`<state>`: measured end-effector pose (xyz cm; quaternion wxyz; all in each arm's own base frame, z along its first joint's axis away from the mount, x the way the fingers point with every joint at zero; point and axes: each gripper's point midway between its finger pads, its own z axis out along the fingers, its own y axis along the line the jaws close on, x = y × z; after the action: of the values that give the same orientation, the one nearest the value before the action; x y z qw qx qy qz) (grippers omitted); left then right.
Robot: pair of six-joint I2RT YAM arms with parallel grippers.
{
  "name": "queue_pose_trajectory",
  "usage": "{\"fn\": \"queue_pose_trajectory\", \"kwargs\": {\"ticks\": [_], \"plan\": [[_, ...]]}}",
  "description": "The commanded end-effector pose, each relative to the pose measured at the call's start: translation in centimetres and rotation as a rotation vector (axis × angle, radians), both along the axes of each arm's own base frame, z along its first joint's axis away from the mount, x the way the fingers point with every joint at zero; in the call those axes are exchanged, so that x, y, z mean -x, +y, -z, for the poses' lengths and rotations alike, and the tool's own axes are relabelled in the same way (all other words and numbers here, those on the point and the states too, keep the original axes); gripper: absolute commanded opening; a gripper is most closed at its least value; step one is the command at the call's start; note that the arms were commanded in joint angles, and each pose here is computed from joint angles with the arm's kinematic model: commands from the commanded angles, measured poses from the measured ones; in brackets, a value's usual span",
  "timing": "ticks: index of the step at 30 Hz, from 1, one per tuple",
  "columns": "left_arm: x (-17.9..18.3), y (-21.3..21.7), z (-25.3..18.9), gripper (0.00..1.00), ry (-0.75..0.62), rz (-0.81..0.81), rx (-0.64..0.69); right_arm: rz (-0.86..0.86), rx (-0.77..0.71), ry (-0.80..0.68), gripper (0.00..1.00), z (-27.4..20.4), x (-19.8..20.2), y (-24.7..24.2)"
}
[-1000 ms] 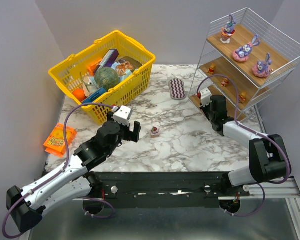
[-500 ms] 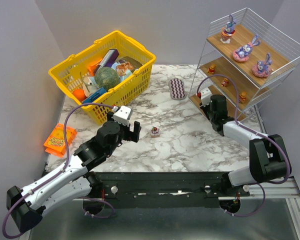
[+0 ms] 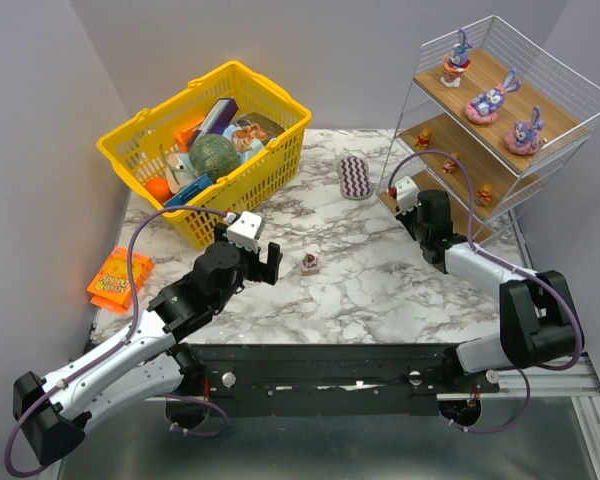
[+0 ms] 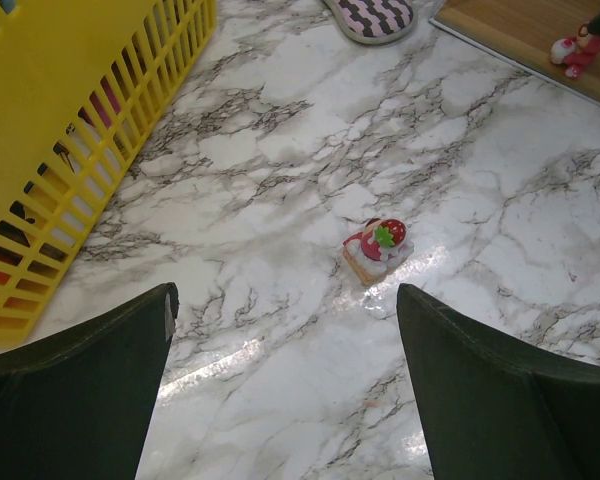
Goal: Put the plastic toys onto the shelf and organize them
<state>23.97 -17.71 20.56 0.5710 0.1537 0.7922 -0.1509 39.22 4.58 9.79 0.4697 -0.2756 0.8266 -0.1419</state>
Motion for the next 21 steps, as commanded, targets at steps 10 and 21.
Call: {"fn": "queue_pose_trajectory", "kwargs": {"ticks": [10,21], "plan": [[-0.3,0.5,-0.5,0.99,-0.024,-0.026,0.015,-0.022,0.137,0.12,0.01,3.4,-0.1,0.1],[-0.4,0.5,-0.5,0.99,-0.024,-0.027,0.018,0.02,0.177,0.142,0.01,4.1,-0.7,-0.6]]}}
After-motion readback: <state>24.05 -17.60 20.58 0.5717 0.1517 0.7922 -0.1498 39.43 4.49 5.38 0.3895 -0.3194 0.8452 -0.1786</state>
